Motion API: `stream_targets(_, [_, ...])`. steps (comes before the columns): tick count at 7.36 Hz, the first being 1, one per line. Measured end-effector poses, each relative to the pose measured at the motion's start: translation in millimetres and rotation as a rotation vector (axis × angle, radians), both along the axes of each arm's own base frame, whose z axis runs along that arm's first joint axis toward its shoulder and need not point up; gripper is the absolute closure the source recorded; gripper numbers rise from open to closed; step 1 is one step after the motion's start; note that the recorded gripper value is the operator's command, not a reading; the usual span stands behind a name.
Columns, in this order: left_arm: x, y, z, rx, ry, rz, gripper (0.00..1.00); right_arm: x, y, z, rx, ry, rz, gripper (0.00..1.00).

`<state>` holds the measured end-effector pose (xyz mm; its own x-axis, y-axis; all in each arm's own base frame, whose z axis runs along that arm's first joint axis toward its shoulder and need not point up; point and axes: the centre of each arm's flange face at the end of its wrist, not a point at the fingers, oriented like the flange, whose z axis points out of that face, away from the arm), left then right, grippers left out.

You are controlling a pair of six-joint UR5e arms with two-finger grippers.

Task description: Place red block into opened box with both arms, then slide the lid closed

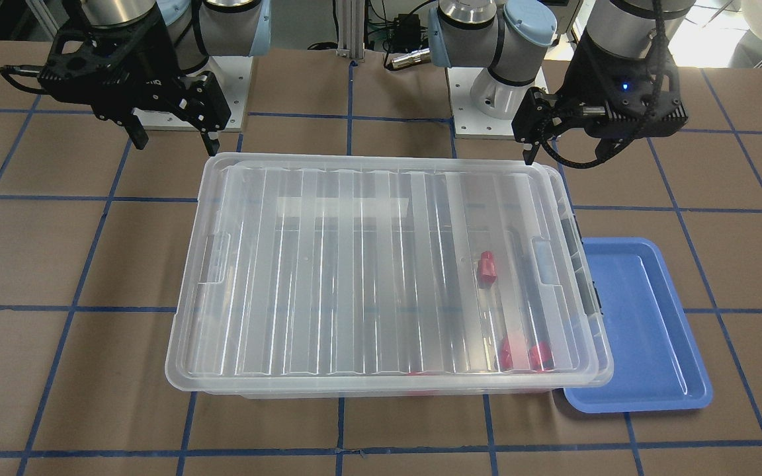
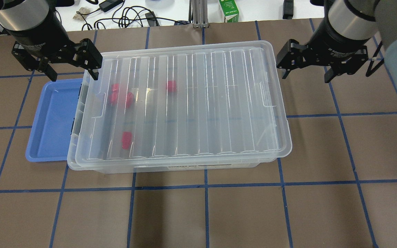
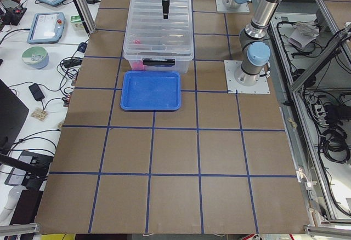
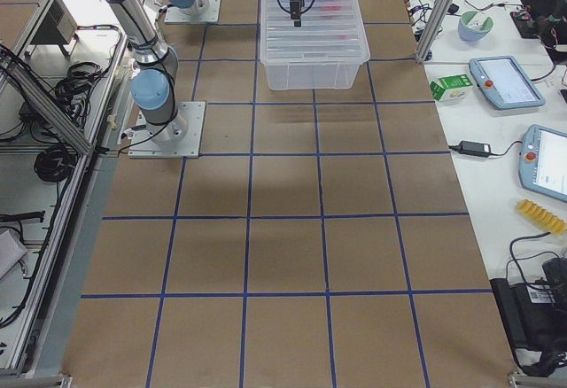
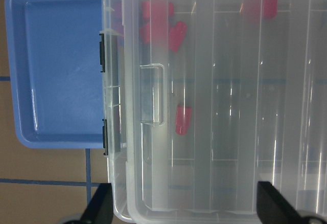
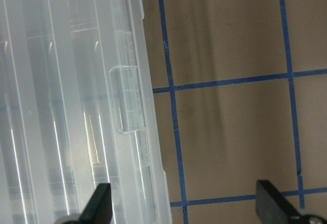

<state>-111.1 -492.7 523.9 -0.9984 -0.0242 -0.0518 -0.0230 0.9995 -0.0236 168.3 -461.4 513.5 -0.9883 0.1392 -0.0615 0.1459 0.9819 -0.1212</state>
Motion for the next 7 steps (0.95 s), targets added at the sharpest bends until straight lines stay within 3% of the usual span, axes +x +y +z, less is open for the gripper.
stream_targets(7, [0, -15, -6, 0.014, 0.002, -0.001, 0.0, 7, -8, -3, 0.01, -0.001, 0.002, 0.0])
